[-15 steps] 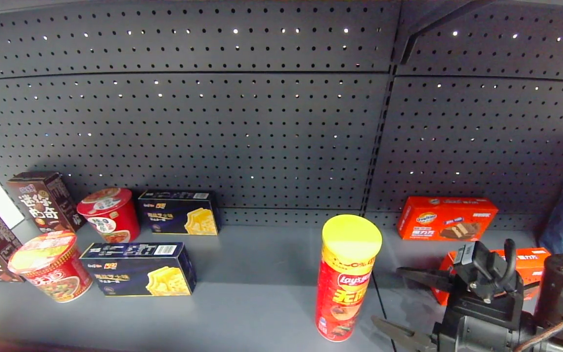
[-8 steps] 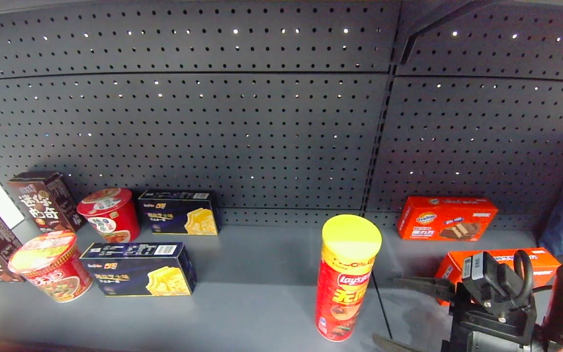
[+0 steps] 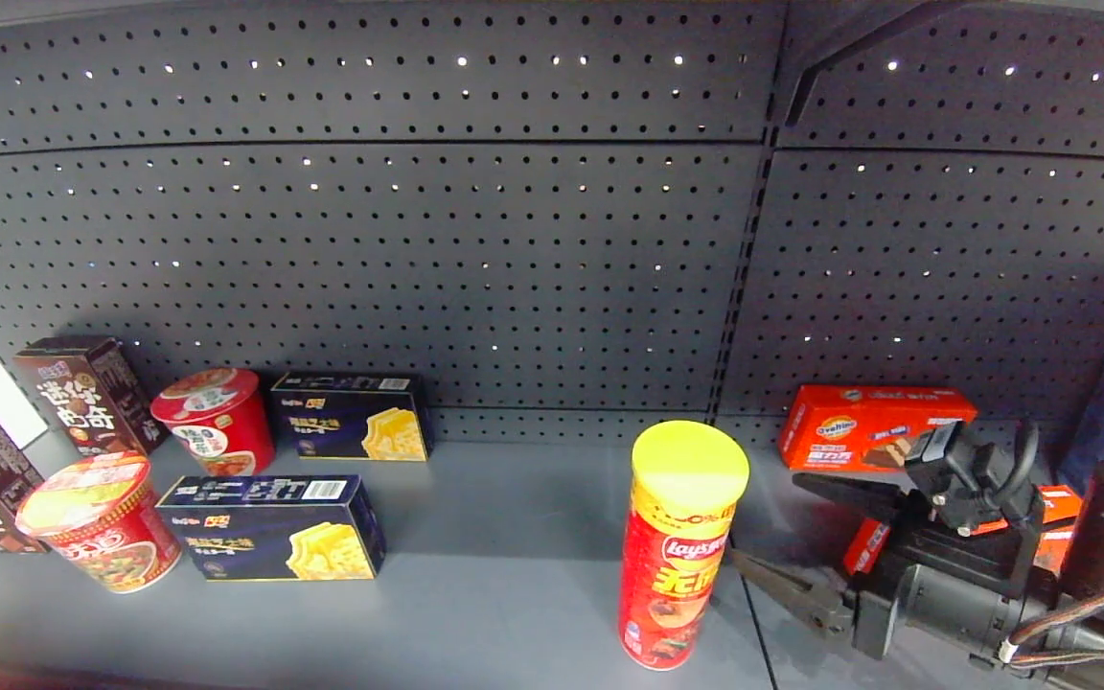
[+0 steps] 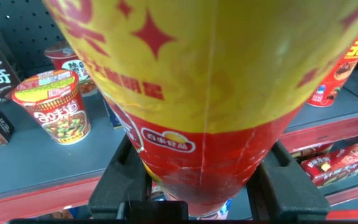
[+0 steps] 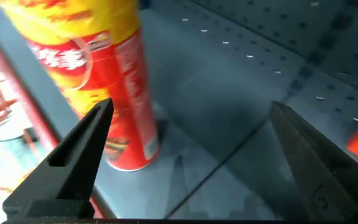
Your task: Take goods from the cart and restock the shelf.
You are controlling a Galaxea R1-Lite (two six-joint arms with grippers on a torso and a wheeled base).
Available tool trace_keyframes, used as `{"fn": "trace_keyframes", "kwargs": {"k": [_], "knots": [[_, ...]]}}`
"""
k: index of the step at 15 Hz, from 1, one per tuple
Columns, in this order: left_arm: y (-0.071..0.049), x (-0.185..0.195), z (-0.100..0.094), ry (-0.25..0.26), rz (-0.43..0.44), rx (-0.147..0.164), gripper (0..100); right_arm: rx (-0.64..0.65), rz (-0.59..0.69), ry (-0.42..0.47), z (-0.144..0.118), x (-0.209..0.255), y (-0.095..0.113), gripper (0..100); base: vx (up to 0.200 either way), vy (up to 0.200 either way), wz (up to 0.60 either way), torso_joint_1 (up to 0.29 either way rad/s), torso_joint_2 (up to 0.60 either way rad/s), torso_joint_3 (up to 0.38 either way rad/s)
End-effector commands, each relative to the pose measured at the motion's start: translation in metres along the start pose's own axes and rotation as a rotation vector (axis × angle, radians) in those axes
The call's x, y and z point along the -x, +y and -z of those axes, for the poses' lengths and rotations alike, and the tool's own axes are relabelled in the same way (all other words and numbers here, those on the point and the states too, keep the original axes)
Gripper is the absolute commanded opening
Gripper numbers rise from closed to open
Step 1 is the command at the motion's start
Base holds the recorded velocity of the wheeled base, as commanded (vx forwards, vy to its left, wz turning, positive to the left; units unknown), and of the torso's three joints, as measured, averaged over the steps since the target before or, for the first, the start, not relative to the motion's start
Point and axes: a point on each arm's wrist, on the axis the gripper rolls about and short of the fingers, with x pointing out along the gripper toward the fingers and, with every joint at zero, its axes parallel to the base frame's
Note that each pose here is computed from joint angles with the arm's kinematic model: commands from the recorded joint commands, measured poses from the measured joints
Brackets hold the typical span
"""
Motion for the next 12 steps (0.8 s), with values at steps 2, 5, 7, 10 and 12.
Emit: {"fn": "trace_keyframes", "kwargs": {"k": [2, 5, 7, 10, 12], "knots": [[0.000, 0.000, 0.006, 0.010, 0.001, 0.010, 0, -0.001, 0.060, 0.015, -0.006, 0.013, 0.001, 100, 0.000, 0.000, 0.00, 0.000, 0.00, 0.000], [0.000, 0.000, 0.012, 0.012, 0.002, 0.010, 0, 0.003, 0.099, 0.049, -0.002, 0.010, 0.001, 100, 0.000, 0.000, 0.00, 0.000, 0.00, 0.000], [0.000, 0.001, 0.011, 0.009, 0.004, 0.012, 0, 0.008, 0.101, 0.079, 0.003, 0.006, 0.000, 100, 0.000, 0.000, 0.00, 0.000, 0.00, 0.000], [0.000, 0.001, 0.009, 0.003, 0.004, 0.011, 0, -0.002, 0.099, 0.141, 0.015, -0.007, -0.003, 100, 0.000, 0.000, 0.00, 0.000, 0.00, 0.000], [0.000, 0.001, 0.009, 0.001, 0.007, 0.013, 0, -0.005, 0.100, 0.158, 0.018, -0.015, -0.004, 100, 0.000, 0.000, 0.00, 0.000, 0.00, 0.000]]}}
